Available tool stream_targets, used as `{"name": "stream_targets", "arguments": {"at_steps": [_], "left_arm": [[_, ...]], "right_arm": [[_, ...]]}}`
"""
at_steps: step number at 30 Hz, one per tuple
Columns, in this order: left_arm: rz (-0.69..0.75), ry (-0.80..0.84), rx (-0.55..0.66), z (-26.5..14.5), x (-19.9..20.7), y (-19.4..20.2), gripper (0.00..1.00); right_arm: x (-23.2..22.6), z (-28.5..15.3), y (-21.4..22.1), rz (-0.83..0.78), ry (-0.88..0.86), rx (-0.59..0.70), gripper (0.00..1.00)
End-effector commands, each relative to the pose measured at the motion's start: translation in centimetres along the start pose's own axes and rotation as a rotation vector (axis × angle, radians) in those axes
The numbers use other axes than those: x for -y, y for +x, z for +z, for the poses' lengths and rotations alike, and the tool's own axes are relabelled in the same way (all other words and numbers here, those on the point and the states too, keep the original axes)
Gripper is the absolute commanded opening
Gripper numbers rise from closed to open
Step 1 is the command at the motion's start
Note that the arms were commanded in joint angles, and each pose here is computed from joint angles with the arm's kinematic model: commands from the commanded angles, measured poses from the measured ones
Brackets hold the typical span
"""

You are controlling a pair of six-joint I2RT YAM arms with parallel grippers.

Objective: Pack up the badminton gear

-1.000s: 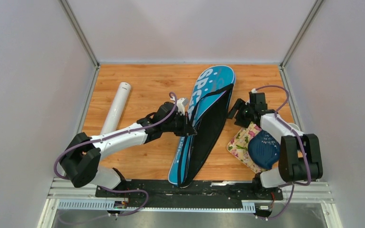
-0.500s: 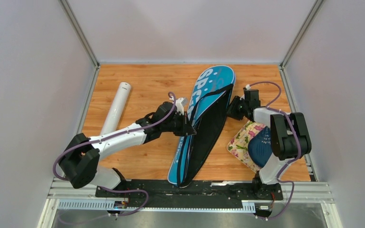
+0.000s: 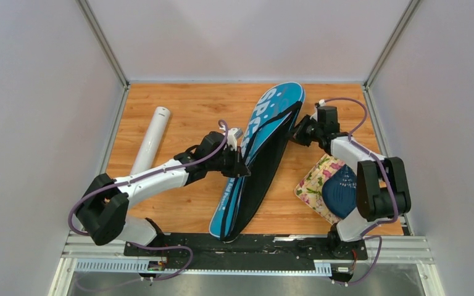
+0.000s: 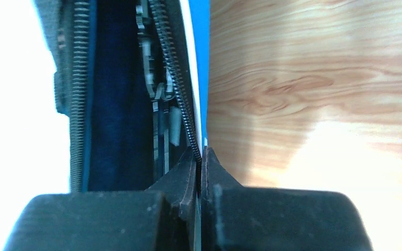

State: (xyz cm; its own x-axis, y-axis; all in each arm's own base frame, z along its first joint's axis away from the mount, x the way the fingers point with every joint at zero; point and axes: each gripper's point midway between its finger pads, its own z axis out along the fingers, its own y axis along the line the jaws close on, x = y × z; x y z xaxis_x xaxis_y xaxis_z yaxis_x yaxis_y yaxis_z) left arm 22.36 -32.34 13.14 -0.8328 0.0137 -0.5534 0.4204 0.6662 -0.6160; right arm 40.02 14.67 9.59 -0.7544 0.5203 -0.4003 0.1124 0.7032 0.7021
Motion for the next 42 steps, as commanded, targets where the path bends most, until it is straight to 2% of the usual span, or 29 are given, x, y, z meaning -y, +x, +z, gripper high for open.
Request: {"name": "stream_targets", "arguments": {"at_steps": [1,3,6,7,10,13,17,20,25,32,37,41,42], "left_arm": [[0.122,-0.011,0.016,-1.2,-0.3,-1.6,0.03],[0.164,-0.038,0.014,-1.2,-0.9,-2.1,0.06],[0.23,0.001,0.004,-1.1,0.0,-2.8,0.3],[0.253,0.029,0.01,-0.9,0.7,-3.4,0.45],[0.322,0.088,-0.018,0.0,1.8,-4.1,0.64],[0.365,0.117,-0.038,0.8,2.7,-4.9,0.76],[0.439,0.139,0.006,1.2,3.4,-6.1,0.8],[0.529,0.15,0.015,1.4,4.1,-6.2,0.81],[0.708,0.067,0.062,2.0,4.5,-6.1,0.82],[0.757,0.087,0.115,1.7,5.6,-5.2,0.83],[0.737,-0.024,0.059,3.0,3.4,-5.3,0.58],[0.714,-0.049,0.092,3.1,2.7,-5.3,0.41],[0.717,-0.051,0.101,3.0,2.7,-5.4,0.25]], "right_arm": [[-5.9,-3.9,-0.5,0.095,-0.109,0.017,0.0],[-6.1,-4.6,0.0,0.115,-0.098,0.009,0.0],[-7.4,-6.0,0.2,0.171,-0.121,0.01,0.0],[-7.7,-6.1,0.6,0.18,-0.124,0.003,0.0],[-8.8,-6.5,1.4,0.212,-0.12,-0.008,0.0],[-9.5,-6.8,2.2,0.291,-0.116,-0.012,0.0],[-10.5,-7.1,2.8,0.36,-0.113,-0.005,0.0],[-11.0,-7.3,3.3,0.418,-0.099,-0.002,0.0],[-11.9,-7.9,3.8,0.477,-0.085,0.002,0.0],[-12.3,-8.7,3.6,0.496,-0.078,0.029,0.0],[-13.0,-9.9,4.0,0.503,-0.1,0.04,0.0],[-13.2,-10.7,4.1,0.502,-0.111,0.061,0.0],[-13.4,-10.8,4.0,0.49,-0.118,0.063,0.0]]}}
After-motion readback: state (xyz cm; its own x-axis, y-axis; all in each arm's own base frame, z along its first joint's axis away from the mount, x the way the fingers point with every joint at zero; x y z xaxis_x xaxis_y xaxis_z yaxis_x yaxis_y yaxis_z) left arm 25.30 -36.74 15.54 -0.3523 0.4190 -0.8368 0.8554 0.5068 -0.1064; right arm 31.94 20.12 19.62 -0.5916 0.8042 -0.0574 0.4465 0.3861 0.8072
